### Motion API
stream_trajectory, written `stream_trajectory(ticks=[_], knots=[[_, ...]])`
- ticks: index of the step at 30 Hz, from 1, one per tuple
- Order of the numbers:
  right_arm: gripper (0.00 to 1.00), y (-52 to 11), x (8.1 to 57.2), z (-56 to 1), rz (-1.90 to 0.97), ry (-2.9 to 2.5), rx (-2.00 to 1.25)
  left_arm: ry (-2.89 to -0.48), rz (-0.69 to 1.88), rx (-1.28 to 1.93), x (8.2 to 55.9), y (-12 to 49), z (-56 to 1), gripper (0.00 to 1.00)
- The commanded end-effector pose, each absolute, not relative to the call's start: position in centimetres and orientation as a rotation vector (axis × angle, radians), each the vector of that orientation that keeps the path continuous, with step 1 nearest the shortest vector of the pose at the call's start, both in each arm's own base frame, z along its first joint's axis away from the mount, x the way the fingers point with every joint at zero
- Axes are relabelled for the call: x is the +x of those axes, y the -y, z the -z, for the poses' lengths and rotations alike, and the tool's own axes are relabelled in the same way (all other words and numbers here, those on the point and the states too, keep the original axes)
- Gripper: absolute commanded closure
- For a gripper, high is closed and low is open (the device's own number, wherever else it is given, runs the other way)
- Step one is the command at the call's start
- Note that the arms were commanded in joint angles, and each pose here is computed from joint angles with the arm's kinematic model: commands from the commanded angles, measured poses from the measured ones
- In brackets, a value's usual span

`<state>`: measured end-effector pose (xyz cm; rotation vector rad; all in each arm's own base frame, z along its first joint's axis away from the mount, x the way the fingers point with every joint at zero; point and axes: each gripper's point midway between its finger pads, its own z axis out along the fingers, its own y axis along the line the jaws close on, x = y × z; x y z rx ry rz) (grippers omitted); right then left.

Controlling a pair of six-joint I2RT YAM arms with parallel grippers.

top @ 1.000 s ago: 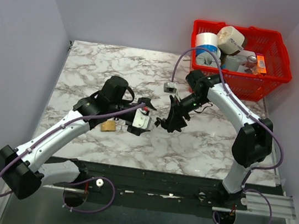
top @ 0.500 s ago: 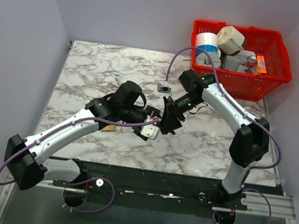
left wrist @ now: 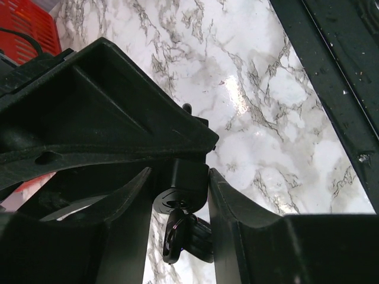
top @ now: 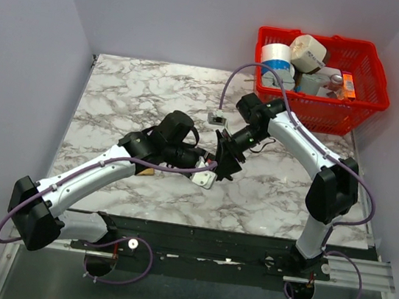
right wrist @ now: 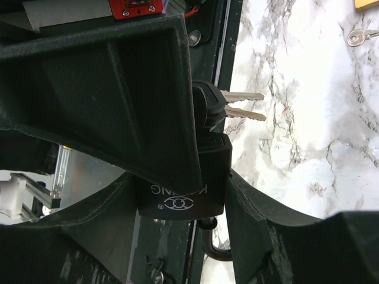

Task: Lock with the key
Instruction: Lock the lock.

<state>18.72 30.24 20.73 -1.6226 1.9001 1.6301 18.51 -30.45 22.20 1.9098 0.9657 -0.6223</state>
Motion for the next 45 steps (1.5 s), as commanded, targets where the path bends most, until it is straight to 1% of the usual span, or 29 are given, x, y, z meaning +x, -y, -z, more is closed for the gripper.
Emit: stream_trajectory(ticks=[1, 3, 4, 5, 6, 7, 8, 9, 10, 11, 13, 14, 17, 18, 19, 21, 23, 24, 25, 26, 28, 30, 31, 36, 40, 45], knots=[[0.85, -29.7, 15.5, -24.0, -1.842, -1.985, -1.526, -0.898, 0.582, 1.933, 18.8, 30.8, -22.7, 0.58], [0.85, -29.7, 15.5, -24.1, -1.84, -1.981, -1.529, -0.891, 0.574, 1.933, 18.9, 30.8, -22.8, 0.64], [0.85, -29.7, 15.5, -24.1, -1.84, -1.977, -1.533, -0.893, 0.577, 1.935, 18.9, 30.8, -22.7, 0.71], [0.84, -29.7, 15.5, -24.2, -1.839, -1.977, -1.533, -0.89, 0.573, 1.931, 18.9, 30.9, -22.9, 0.76], [0.8, -29.8, 15.5, -24.2, -1.841, -1.976, -1.531, -0.888, 0.576, 1.929, 18.9, 30.9, -23.0, 0.81], [0.73, -29.8, 15.6, -24.3, -1.835, -1.975, -1.534, -0.897, 0.581, 1.916, 18.9, 30.9, -23.3, 0.91], [0.65, -29.9, 15.8, -24.5, -1.817, -1.964, -1.544, -0.913, 0.596, 1.901, 18.9, 30.9, -23.5, 0.95], [0.45, -29.9, 15.9, -24.6, -1.804, -1.955, -1.554, -0.927, 0.604, 1.877, 18.9, 30.9, -23.9, 0.98], [0.33, -29.7, 16.1, -24.7, -1.764, -1.957, -1.57, -0.935, 0.612, 1.847, 19.1, 31.0, -24.5, 1.0], [0.26, -29.5, 16.3, -24.9, -1.732, -1.942, -1.586, -1.003, 0.647, 1.79, 19.6, 30.5, -25.0, 1.0], [0.03, -28.8, 17.0, -25.2, -1.672, -1.937, -1.585, -1.014, 0.701, 1.711, 19.7, 30.3, -26.8, 1.0], [0.0, -28.6, 17.4, -25.3, -1.653, -1.939, -1.576, -1.053, 0.738, 1.665, 19.8, 30.1, -27.6, 1.0], [0.0, -27.5, 19.9, -26.3, -1.547, -1.924, -1.521, -1.073, 0.795, 1.552, 20.7, 29.4, -30.3, 1.0], [0.0, -27.2, 20.7, -26.9, -1.521, -1.908, -1.497, -1.143, 0.833, 1.473, 21.3, 28.7, -31.0, 1.0], [0.0, -26.6, 21.7, -27.2, -1.486, -1.907, -1.461, -1.111, 0.843, 1.432, 21.7, 28.7, -32.4, 1.0], [0.0, -26.4, 22.8, -28.1, -1.403, -1.851, -1.449, -1.162, 0.901, 1.327, 22.1, 28.1, -33.9, 1.0], [0.01, -26.4, 24.0, -28.0, -1.314, -1.811, -1.441, -1.132, 0.903, 1.244, 23.1, 27.6, -36.0, 1.0], [0.02, -26.3, 23.8, -29.0, -1.279, -1.762, -1.438, -1.126, 0.91, 1.215, 23.3, 27.5, -36.7, 1.0], [0.02, -26.4, 23.8, -28.6, -1.275, -1.76, -1.424, -1.118, 0.929, 1.175, 23.4, 27.3, -37.8, 1.0], [0.03, -26.8, 24.7, -29.1, -1.246, -1.718, -1.4, -1.109, 0.938, 1.165, 23.3, 27.3, -38.2, 1.0], [0.07, -26.8, 25.0, -30.0, -1.197, -1.67, -1.38, -1.098, 0.967, 1.121, 23.3, 27.2, -39.4, 1.0], [0.13, -27.1, 25.8, -30.3, -1.163, -1.643, -1.354, -1.09, 0.972, 1.098, 23.3, 27.0, -40.0, 1.0], [0.14, -27.2, 26.1, -30.5, -1.149, -1.632, -1.35, -1.059, 0.954, 1.091, 23.4, 26.9, -40.7, 1.0], [0.22, -27.6, 26.9, -32.0, -1.13, -1.584, -1.327, -1.062, 1.028, 1.05, 22.7, 26.9, -41.9, 1.0], [0.22, -27.5, 27.8, -31.7, -1.075, -1.603, -1.296, -1.044, 1.037, 1.042, 22.3, 26.8, -42.4, 1.0], [0.23, -26.7, 27.6, -32.0, -1.051, -1.603, -1.273, -1.045, 1.035, 1.052, 22.1, 26.7, -42.3, 1.0]])
